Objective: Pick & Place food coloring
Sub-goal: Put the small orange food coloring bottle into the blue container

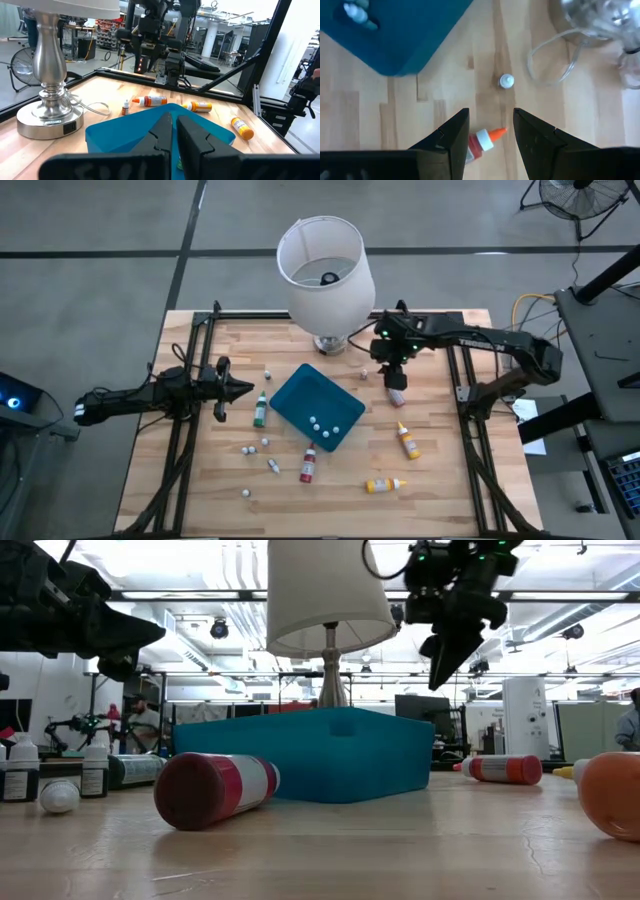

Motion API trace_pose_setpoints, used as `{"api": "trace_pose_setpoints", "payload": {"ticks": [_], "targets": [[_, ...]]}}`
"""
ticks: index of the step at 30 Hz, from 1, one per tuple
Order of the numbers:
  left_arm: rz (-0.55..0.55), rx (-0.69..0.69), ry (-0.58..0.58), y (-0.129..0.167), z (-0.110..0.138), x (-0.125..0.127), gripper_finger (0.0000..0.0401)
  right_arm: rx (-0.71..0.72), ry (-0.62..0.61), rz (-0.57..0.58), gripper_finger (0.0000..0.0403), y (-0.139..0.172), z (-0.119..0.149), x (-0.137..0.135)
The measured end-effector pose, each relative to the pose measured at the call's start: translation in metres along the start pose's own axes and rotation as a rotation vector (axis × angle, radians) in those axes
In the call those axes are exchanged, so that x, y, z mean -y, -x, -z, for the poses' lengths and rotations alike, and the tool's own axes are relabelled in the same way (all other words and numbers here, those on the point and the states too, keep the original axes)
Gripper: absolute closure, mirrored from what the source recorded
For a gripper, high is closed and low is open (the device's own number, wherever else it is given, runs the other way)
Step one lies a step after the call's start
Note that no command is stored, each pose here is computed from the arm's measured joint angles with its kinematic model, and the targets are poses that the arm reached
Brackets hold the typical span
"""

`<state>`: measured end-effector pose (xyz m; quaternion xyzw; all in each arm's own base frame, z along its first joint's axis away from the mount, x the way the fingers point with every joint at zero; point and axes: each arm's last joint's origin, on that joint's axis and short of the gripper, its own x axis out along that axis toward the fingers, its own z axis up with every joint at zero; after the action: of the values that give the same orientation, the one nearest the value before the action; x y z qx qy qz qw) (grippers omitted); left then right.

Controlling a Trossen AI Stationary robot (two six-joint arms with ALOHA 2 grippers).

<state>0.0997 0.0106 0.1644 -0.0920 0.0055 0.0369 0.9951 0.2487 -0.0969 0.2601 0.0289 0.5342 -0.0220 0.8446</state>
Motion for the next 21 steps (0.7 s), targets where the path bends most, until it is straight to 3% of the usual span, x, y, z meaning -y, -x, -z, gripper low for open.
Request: {"api": "trace_pose_setpoints", "payload": {"ticks": [10, 16, 21], "targets": [[0.0, 0.0, 0.0, 0.0, 0.0, 0.0, 0.0401, 0.111, -0.079, 0.025, 0.0257, -0.018, 0.039, -0.009], [0.0, 0.0, 0.0, 0.0, 0.0, 0.0, 0.0401, 0.214, -0.077, 0.047, 0.0257, -0.036, 0.043, -0.007], [0.0, 0.0, 0.0, 0.0, 0.0, 0.0, 0.0401, 0.191, -0.06, 0.044, 0.0257, -0.051, 0.041, -0.004]]}}
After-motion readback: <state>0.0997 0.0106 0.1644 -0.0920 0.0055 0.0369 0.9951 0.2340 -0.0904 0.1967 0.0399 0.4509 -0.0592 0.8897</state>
